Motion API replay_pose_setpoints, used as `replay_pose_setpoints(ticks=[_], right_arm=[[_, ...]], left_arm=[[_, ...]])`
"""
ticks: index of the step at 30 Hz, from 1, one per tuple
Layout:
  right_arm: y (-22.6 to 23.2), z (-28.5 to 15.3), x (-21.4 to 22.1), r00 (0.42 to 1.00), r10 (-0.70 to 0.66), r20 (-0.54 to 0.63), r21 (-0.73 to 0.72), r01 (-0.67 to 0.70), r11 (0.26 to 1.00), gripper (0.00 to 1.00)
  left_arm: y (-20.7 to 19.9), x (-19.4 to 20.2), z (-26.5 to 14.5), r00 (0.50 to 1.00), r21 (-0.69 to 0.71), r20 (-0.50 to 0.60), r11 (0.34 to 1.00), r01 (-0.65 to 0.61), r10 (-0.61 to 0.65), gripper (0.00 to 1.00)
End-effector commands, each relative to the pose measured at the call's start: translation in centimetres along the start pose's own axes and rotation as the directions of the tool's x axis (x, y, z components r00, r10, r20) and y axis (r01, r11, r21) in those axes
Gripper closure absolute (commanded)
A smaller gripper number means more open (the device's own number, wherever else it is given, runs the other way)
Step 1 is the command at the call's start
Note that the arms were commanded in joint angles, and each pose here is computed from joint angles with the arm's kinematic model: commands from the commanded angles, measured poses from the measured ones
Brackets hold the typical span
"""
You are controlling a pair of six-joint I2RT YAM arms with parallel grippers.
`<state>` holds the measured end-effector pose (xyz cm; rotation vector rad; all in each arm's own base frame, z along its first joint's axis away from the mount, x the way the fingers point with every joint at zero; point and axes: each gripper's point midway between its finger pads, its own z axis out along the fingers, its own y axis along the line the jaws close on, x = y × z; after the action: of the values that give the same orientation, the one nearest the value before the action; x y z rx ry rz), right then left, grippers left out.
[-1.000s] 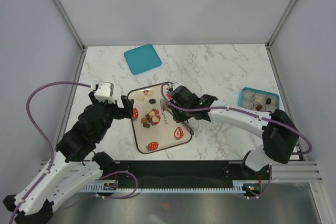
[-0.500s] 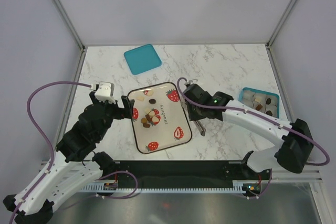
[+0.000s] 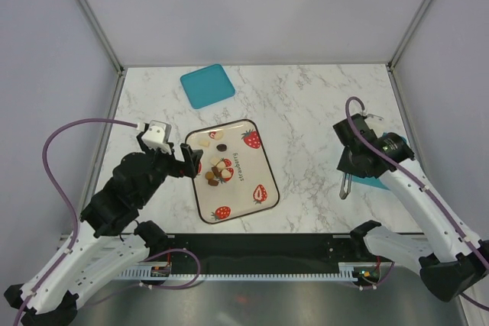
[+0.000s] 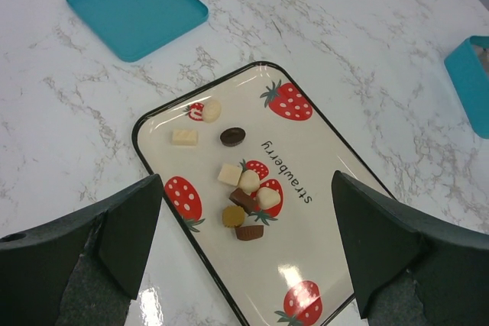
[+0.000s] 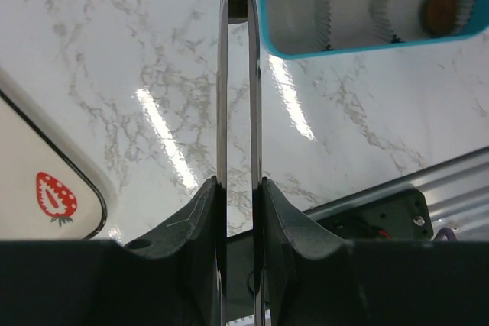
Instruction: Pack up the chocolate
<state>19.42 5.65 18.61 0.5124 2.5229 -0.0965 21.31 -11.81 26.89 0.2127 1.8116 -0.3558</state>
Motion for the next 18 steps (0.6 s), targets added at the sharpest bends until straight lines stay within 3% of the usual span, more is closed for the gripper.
replay_pose_setpoints(ticks=[1,9,18], right_arm=[[-3.9,-0.1,1.0,0.998,0.044,-0.042,0.15,-0.037,0.988,0.68],[-7.3,1.2,1.3,0.99,0.109,-0.086,0.264,-0.083,0.961,0.68],[-8.5,2.6,1.6,0.984,0.136,-0.119,0.294,-0.096,0.951,0.67]], left_arm=[[-0.8,-1.4,-0.4,0.998,0.047,0.053,0.999,0.028,-0.03,0.0],[-1.2,-1.6,-0.7,0.998,0.067,0.061,0.997,0.027,-0.031,0.0],[-1.1,-1.5,-0.7,0.998,0.061,0.061,0.998,0.024,-0.028,0.0]])
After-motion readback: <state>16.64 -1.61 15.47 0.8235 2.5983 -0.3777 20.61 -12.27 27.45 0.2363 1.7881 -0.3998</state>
